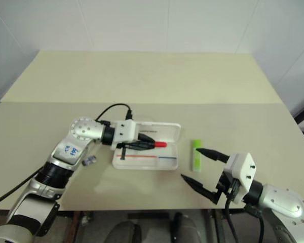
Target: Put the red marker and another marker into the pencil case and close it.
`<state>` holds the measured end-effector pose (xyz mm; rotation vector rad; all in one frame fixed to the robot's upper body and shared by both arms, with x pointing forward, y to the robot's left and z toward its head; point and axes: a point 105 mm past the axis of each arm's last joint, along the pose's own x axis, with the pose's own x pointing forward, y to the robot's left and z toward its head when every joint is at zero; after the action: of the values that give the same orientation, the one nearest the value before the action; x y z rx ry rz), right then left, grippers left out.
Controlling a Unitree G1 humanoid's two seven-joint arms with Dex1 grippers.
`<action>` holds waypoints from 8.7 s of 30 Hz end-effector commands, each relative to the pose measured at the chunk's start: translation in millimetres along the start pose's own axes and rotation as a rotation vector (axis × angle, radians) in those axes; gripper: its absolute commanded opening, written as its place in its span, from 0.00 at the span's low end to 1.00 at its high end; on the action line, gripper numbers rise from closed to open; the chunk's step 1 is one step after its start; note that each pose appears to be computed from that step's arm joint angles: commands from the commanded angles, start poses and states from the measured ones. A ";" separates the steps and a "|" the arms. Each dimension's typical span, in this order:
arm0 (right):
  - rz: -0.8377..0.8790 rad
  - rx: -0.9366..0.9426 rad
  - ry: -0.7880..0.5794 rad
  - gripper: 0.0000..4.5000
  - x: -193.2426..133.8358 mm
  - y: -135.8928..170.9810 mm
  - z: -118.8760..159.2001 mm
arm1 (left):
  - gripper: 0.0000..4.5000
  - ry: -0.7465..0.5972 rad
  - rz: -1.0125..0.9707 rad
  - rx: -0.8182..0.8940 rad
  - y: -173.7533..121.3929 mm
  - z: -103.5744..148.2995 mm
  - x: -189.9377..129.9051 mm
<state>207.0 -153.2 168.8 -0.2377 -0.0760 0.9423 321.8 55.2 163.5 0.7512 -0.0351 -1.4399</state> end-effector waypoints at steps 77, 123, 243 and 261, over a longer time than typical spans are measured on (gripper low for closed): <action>0.002 -0.081 -0.032 1.00 2.2 -12.9 17.2 | 0.00 -0.035 0.108 0.012 6.6 33.2 2.4; 0.091 -0.080 0.003 1.00 1.0 -26.1 15.7 | 0.99 -0.407 0.284 0.020 5.6 70.4 -118.4; -0.255 -0.203 -0.103 0.24 66.3 -64.4 71.7 | 1.00 -0.511 0.008 -0.138 -46.9 22.9 -87.3; 0.408 -0.179 0.358 0.24 70.4 -6.4 11.9 | 1.00 -0.434 0.037 -0.205 -64.9 0.7 -105.1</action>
<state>253.6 -99.7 177.0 -0.5647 0.2226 1.2566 248.9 146.8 171.6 0.2317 -0.2098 -1.5286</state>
